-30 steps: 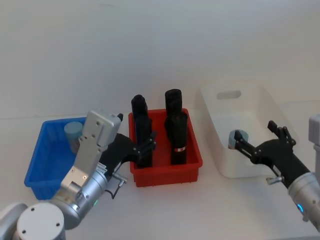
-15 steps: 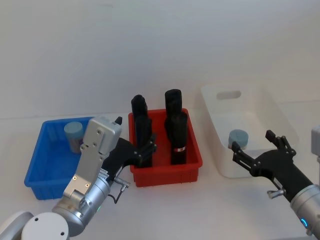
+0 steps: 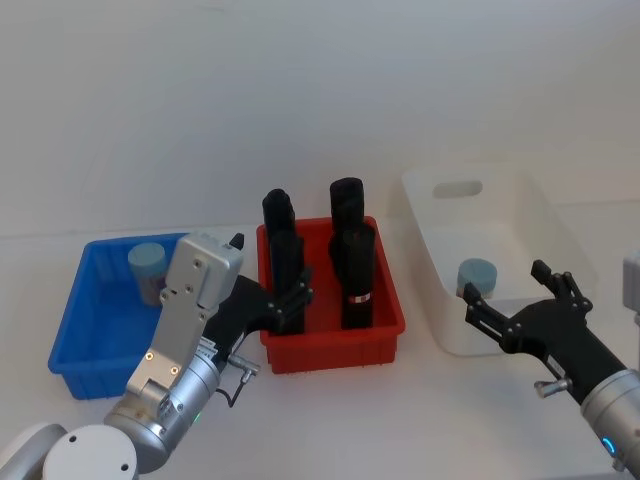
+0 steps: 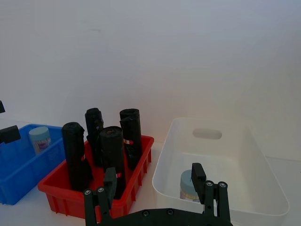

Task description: Pick the cotton swabs from the blue box and place them into the white box.

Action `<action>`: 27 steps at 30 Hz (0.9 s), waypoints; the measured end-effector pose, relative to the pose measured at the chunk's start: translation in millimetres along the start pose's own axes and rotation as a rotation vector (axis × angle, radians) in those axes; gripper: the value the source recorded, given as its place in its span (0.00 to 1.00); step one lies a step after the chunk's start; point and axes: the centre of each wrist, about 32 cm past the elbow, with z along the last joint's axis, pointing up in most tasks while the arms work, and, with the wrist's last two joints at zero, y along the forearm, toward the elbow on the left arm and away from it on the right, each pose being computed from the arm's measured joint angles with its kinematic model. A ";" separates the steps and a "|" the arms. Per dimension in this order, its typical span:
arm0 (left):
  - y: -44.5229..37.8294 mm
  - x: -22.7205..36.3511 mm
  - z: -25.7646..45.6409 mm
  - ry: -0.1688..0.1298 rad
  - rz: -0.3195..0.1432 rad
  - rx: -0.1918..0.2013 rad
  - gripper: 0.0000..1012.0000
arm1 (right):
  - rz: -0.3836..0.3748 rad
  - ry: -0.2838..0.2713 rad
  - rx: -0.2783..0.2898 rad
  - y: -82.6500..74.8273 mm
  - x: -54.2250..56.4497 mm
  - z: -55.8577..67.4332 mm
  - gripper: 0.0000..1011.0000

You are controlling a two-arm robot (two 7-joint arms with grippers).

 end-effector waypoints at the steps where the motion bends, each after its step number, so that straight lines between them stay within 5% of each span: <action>1: 0.0 0.0 0.0 0.000 0.000 0.000 0.99 | 0.000 0.000 0.000 0.0 0.0 0.0 0.99; 13: 0.0 0.0 0.0 0.000 0.000 0.000 0.99 | 0.012 -0.010 0.002 3.7 1.6 -0.6 0.99; 27: 0.0 0.0 0.0 0.000 0.000 0.000 0.99 | 0.086 -0.055 0.000 40.7 13.9 -9.8 0.99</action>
